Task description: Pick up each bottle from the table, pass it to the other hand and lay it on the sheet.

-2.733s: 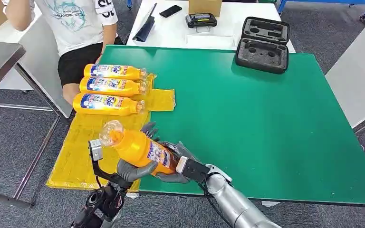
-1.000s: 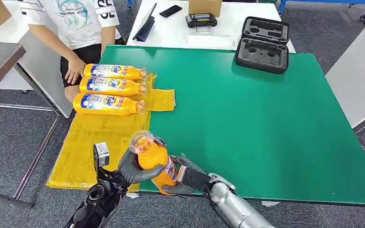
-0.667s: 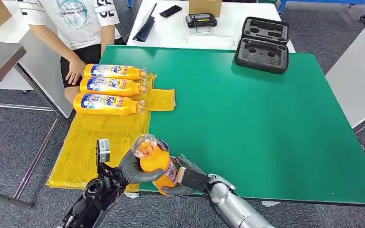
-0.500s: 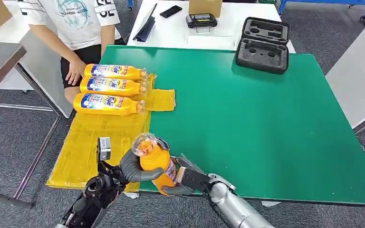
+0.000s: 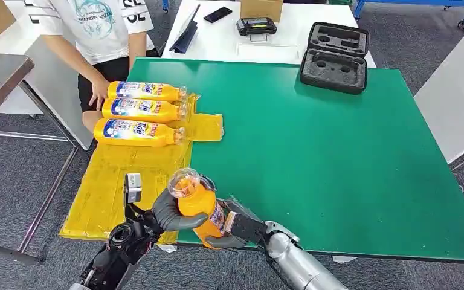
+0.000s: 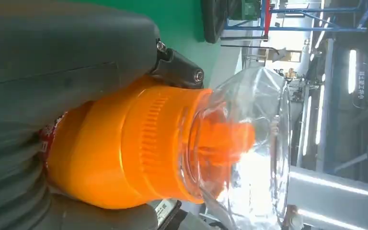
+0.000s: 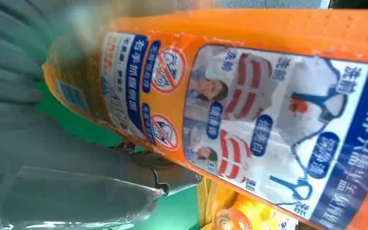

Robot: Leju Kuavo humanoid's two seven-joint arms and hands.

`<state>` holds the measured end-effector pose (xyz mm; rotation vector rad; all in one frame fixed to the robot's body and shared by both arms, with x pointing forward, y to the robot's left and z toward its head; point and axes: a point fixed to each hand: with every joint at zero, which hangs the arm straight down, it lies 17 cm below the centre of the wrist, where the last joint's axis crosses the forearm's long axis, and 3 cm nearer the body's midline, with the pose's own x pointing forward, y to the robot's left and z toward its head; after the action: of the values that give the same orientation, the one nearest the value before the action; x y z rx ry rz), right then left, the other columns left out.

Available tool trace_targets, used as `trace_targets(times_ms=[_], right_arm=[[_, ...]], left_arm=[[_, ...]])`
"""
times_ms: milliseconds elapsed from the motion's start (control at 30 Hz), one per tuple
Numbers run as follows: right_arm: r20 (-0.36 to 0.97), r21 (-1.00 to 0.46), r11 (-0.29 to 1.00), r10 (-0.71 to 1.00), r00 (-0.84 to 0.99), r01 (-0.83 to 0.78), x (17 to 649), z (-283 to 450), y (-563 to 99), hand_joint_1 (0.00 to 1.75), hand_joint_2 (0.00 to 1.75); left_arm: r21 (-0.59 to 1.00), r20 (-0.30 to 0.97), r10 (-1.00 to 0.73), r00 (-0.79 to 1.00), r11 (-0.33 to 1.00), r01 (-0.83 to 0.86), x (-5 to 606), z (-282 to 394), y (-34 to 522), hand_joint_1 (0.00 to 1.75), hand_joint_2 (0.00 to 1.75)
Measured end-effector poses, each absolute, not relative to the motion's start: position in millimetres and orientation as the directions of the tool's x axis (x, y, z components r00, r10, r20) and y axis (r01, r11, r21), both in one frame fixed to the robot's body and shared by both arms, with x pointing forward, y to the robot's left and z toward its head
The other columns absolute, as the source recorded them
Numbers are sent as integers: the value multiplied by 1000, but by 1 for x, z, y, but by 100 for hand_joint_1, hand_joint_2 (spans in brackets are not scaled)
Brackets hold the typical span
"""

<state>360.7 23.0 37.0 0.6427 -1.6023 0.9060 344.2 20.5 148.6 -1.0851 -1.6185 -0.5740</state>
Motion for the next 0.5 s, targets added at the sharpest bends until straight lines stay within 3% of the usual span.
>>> trace_targets(times_ms=[33,67,200,500], right_arm=[[974,-211,561,54,-219,-800,361,38,23,0,175],[974,-208,567,47,-222,-797,361,40,23,0,0],[970,-195,620,7,-243,-760,373,58,19,0,0],[955,4,682,-221,-200,-732,391,108,-2,0,0]], left_arm=[[-156,931,364,-33,478,865,346,149,21,175,175],[-162,929,369,-33,485,859,348,150,23,175,175],[-171,929,368,-39,521,836,357,152,26,175,175],[-147,927,361,-106,608,780,379,168,44,175,175]])
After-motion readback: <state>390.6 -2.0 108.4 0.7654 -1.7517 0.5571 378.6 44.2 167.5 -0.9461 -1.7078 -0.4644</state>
